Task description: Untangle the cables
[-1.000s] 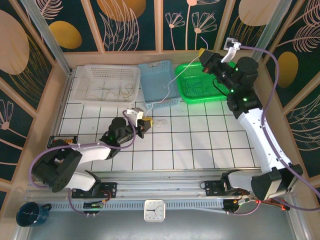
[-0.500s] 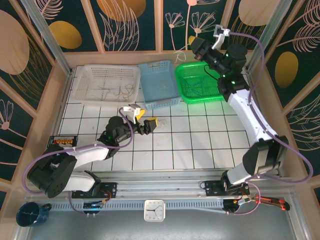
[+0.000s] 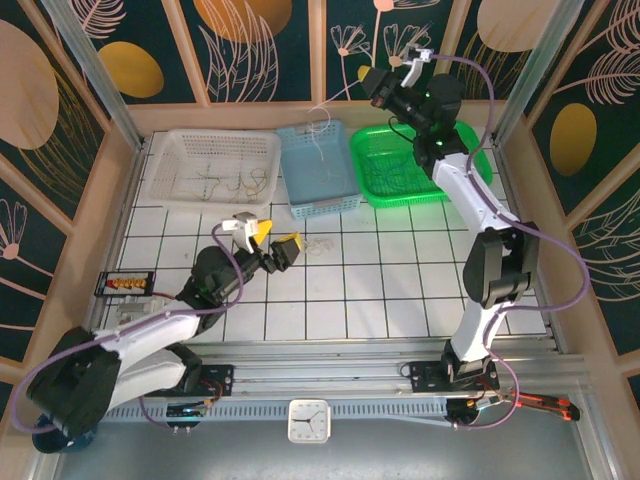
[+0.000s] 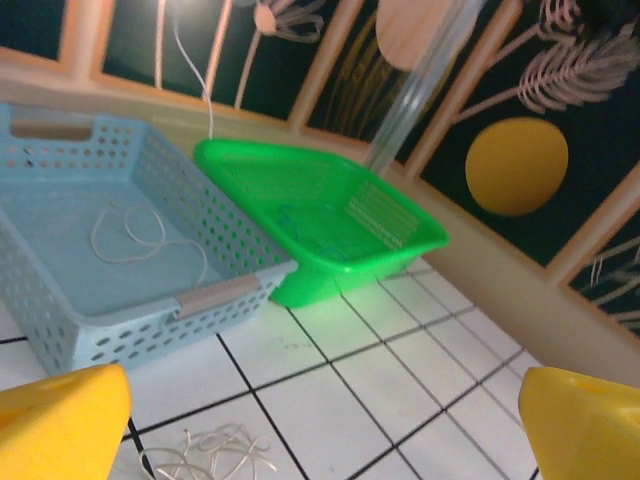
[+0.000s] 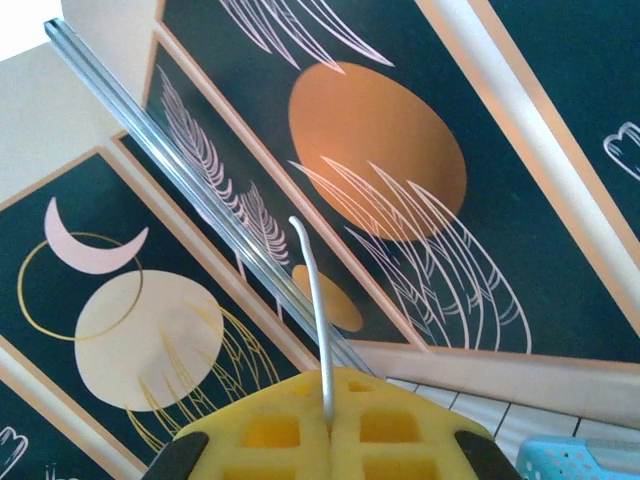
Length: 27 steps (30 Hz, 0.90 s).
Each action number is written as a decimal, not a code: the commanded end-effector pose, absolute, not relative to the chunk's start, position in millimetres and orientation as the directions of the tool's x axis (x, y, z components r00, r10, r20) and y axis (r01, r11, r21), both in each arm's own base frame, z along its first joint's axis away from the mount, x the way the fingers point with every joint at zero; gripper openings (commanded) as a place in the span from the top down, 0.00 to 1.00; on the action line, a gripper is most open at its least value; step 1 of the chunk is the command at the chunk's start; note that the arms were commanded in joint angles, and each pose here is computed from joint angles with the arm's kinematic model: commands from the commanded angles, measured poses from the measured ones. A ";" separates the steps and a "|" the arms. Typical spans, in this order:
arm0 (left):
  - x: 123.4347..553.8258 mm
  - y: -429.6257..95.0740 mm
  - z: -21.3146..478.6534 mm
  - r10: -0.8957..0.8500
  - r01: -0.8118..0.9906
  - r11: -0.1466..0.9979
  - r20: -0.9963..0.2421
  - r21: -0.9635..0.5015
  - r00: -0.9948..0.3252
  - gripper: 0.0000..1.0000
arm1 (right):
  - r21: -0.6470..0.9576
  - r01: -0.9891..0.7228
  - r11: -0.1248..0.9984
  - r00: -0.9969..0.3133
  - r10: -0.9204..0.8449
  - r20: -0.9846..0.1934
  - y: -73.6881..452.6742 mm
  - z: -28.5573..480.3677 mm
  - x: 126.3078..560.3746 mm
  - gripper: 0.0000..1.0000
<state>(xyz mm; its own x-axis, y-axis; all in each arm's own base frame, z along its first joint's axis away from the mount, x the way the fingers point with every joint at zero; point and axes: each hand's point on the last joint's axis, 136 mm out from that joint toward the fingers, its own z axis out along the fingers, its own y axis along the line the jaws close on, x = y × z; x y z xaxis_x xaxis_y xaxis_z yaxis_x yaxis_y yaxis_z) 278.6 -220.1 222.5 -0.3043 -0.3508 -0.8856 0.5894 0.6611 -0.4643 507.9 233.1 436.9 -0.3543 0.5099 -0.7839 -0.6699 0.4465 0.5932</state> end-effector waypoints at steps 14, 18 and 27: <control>277.3 -185.6 251.5 -0.510 0.489 0.675 -0.828 -0.553 -0.232 0.01 | 0.571 -0.551 0.609 -0.584 0.207 -0.785 314.9 241.3 524.9 1.00; 277.2 -187.7 252.2 -0.517 0.492 0.663 -0.821 -0.564 -0.244 0.01 | 0.516 -0.509 0.689 -0.652 0.082 -0.754 332.1 188.3 536.8 0.81; 279.5 -192.3 251.2 -0.515 0.486 0.653 -0.811 -0.580 -0.276 0.01 | 0.460 -0.518 0.721 -0.633 0.039 -0.774 321.9 221.7 526.0 0.35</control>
